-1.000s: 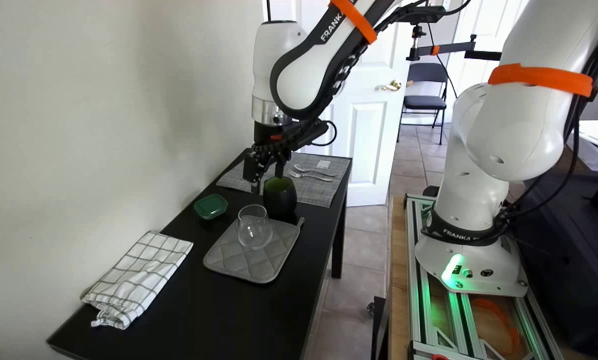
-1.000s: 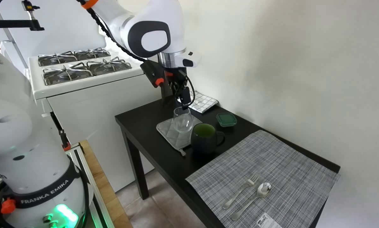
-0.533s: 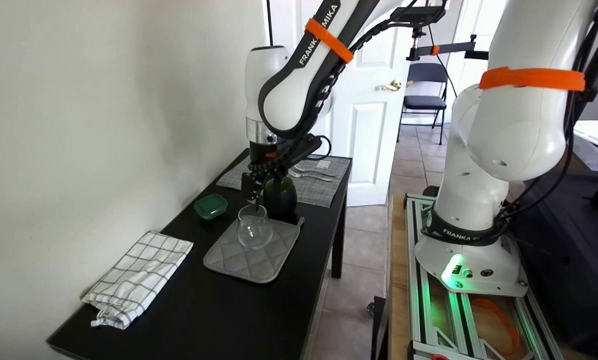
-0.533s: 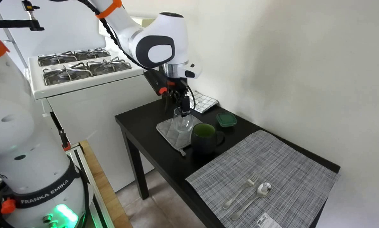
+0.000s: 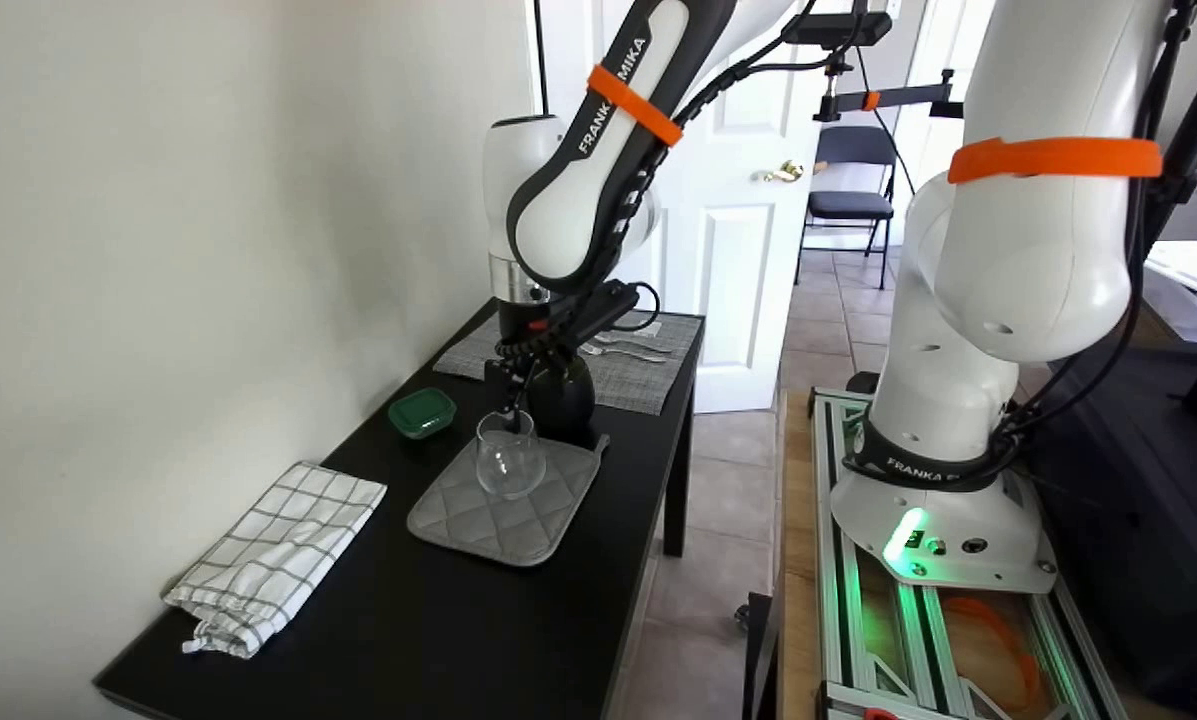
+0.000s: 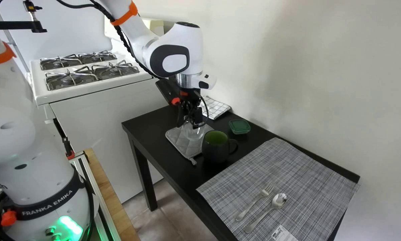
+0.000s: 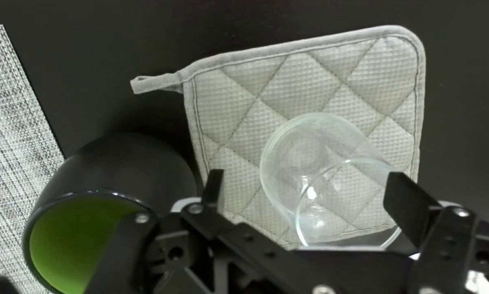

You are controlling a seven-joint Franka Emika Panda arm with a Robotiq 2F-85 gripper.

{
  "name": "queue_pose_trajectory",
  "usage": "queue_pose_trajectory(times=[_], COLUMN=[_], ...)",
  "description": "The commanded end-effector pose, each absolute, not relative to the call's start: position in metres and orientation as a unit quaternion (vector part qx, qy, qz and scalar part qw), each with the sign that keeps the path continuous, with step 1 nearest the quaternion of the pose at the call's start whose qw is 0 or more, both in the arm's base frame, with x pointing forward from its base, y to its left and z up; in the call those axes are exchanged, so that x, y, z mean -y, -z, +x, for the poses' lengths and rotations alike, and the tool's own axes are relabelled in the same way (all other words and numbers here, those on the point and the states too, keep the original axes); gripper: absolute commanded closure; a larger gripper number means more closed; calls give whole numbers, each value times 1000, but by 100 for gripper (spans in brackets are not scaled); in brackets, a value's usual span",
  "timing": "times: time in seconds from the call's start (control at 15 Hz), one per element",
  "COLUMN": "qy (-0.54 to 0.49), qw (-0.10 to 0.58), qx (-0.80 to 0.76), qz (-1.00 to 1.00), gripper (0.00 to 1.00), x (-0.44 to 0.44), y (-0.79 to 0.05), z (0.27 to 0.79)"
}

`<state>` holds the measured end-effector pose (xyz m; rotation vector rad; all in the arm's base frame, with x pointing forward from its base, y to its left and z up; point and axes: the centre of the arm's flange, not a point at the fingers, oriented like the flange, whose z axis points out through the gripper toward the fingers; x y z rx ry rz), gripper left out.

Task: Put the glass cup on top of the black mug.

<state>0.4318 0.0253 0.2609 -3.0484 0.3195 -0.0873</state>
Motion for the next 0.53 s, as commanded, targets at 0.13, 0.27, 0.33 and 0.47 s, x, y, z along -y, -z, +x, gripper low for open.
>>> queue_pose_trajectory(times=[0.13,0.27,0.33,0.47], qy=[30,32,34,36], qw=[31,31,31,31], qx=[-110,-109,-109,-109], qz=[-993,-993,-993,-993], gripper=[0,0,0,0], x=[-19,-19,-19,-20], y=[-247,-244,-243,-241], z=[441,443,444,445])
